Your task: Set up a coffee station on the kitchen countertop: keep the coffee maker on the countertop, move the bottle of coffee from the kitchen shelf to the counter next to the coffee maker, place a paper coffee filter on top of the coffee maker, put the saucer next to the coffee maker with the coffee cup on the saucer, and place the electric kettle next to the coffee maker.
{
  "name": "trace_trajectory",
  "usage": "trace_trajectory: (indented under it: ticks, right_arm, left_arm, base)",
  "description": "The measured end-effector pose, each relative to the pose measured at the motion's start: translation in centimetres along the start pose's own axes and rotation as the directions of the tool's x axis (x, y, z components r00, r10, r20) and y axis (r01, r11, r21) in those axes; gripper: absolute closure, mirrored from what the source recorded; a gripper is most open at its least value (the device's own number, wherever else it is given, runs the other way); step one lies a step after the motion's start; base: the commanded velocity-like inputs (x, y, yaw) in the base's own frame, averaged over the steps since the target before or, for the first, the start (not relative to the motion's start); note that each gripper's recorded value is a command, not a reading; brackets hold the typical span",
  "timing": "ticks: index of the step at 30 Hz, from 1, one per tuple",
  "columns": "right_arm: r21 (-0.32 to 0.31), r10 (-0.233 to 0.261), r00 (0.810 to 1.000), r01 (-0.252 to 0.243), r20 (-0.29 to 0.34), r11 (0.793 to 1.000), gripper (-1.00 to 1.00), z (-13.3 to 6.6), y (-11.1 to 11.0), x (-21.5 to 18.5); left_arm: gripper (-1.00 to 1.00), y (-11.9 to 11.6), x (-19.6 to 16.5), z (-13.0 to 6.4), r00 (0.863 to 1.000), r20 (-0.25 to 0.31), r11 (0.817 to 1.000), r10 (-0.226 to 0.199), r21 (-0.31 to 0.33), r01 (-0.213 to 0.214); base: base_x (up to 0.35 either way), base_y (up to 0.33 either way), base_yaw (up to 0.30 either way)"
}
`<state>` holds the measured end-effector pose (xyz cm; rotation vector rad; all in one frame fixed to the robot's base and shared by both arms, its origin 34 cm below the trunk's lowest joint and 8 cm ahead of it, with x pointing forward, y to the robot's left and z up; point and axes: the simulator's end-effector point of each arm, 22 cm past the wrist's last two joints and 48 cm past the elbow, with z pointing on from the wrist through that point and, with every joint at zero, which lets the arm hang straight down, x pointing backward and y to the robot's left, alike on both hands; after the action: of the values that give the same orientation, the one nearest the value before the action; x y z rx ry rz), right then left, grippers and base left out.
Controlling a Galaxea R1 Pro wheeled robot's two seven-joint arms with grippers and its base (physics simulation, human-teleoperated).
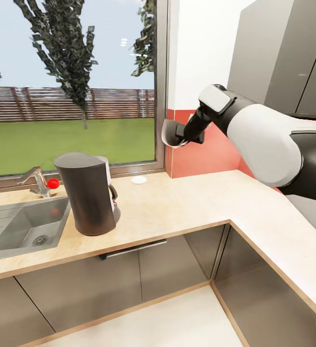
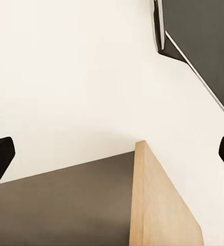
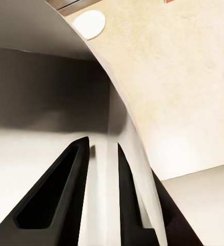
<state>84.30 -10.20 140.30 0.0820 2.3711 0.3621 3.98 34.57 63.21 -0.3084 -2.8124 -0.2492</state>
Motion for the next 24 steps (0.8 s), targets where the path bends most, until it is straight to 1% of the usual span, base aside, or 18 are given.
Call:
trace_trajectory:
  ticks: [2, 4, 5, 6, 24]
  right_arm:
    - [-0.019, 0.011, 1.000, -0.011, -0.005, 1.000, 1.00, 0.0, 0.4, 0.1]
    - [-0.080, 0.048, 0.999, -0.049, -0.024, 0.996, 1.00, 0.1, 1.7, 0.5]
    - [-0.100, 0.059, 0.998, -0.062, -0.032, 0.993, 1.00, 0.2, 2.1, 0.6]
    - [-0.106, 0.063, 0.997, -0.067, -0.035, 0.992, 1.00, 0.3, 2.2, 0.6]
    - [-0.106, 0.074, 0.995, -0.080, -0.063, 0.991, 1.00, 2.2, 1.8, 1.4]
  left_arm:
    - [-1.00, 0.0, 0.0, 0.0, 1.000, -0.001, 1.000, 0.001, 0.001, -0.001]
    - [-1.00, 0.0, 0.1, 0.0, 1.000, -0.002, 1.000, 0.001, 0.001, -0.001]
    - [-1.00, 0.0, 0.1, 0.0, 1.000, -0.002, 1.000, -0.001, 0.001, 0.001]
    - [-1.00, 0.0, 0.1, 0.0, 1.000, -0.002, 1.000, -0.002, 0.000, 0.002]
    - [-1.00, -0.1, 0.4, 0.1, 1.000, -0.011, 1.000, -0.002, 0.003, 0.002]
  base:
    - [0.000, 0.000, 0.087]
    - [0.000, 0.000, 0.162]
    - [0.000, 0.000, 0.179]
    - [0.000, 0.000, 0.181]
    - [0.000, 0.000, 0.186]
